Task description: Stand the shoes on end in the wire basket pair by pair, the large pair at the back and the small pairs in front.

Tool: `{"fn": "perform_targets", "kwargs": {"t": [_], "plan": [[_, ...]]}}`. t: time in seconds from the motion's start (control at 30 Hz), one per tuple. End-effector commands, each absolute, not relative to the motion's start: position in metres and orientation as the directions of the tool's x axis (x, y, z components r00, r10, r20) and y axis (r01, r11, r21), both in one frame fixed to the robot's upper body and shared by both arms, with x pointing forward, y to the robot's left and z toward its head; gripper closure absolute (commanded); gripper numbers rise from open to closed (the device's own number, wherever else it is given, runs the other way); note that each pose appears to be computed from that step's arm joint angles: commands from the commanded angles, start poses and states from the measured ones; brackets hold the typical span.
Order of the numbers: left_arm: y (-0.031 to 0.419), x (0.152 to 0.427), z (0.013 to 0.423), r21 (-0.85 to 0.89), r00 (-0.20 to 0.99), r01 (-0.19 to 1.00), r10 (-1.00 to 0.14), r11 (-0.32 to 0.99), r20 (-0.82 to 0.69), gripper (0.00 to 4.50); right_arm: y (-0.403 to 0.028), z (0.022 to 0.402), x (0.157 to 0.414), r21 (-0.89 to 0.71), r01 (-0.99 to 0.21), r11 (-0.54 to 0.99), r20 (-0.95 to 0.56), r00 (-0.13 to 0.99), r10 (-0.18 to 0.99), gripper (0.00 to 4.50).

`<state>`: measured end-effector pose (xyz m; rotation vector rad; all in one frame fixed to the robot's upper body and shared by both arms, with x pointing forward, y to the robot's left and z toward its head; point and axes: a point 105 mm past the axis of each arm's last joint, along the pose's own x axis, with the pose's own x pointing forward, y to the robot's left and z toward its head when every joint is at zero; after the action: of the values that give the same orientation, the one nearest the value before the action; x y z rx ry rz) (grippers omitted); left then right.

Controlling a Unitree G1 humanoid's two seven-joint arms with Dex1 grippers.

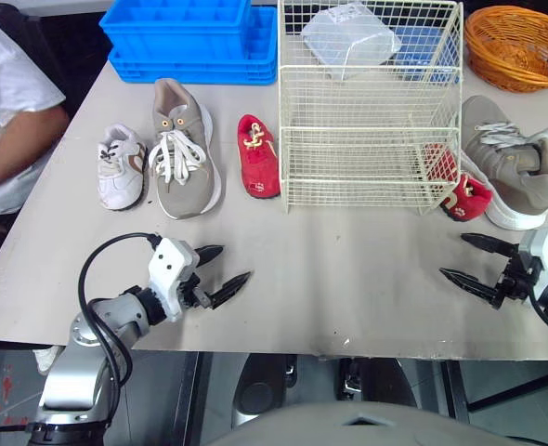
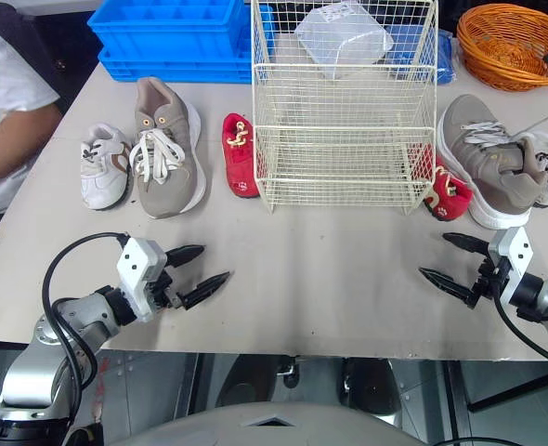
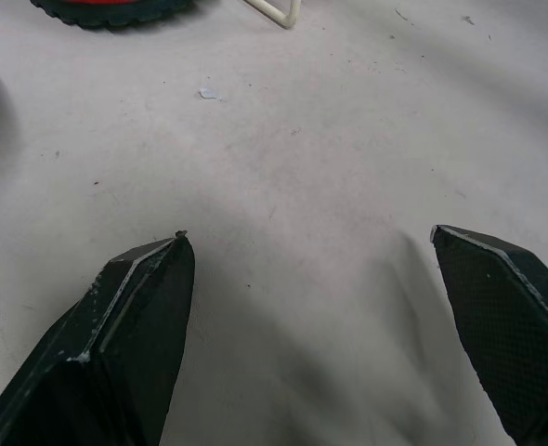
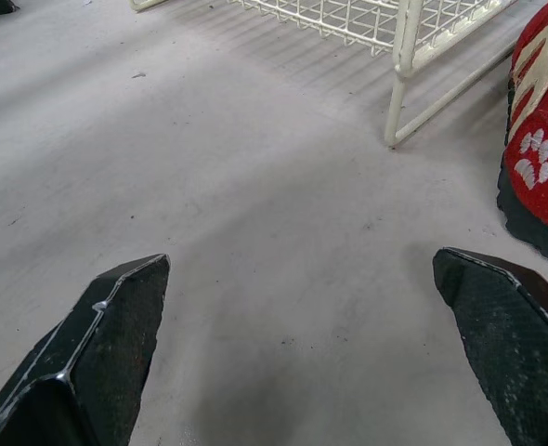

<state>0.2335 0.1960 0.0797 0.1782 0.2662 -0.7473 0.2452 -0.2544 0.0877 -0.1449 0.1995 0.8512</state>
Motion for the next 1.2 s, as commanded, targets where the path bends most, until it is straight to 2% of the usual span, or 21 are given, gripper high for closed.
{"fn": "perform_targets", "kwargs": {"t": [0.03, 0.8, 0.97, 1.07, 1.2], "plan": [[0.196, 0.234, 0.085, 0.081, 0.695, 0.703, -0.659, 0.706, -0.287, 0.08, -0.258, 0.099, 0.246, -0.095, -0.749, 0.656, -0.202, 0.660, 0.724, 0.00], [0.194, 0.237, 0.095, 0.086, 0.676, 0.729, -0.692, 0.680, -0.254, 0.08, -0.266, 0.103, 0.244, -0.115, -0.726, 0.678, -0.179, 0.686, 0.705, 0.00], [0.183, 0.240, 0.127, 0.107, 0.617, 0.786, -0.766, 0.609, -0.180, 0.08, -0.283, 0.135, 0.252, -0.156, -0.661, 0.734, -0.096, 0.749, 0.655, 0.00], [0.171, 0.239, 0.152, 0.118, 0.552, 0.834, -0.825, 0.540, -0.123, 0.08, -0.298, 0.163, 0.258, -0.174, -0.585, 0.792, 0.015, 0.803, 0.596, 0.00], [0.152, 0.238, 0.192, 0.153, 0.450, 0.885, -0.892, 0.440, -0.037, 0.08, -0.328, 0.189, 0.269, -0.219, -0.414, 0.884, 0.131, 0.885, 0.447, 0.00]]}}
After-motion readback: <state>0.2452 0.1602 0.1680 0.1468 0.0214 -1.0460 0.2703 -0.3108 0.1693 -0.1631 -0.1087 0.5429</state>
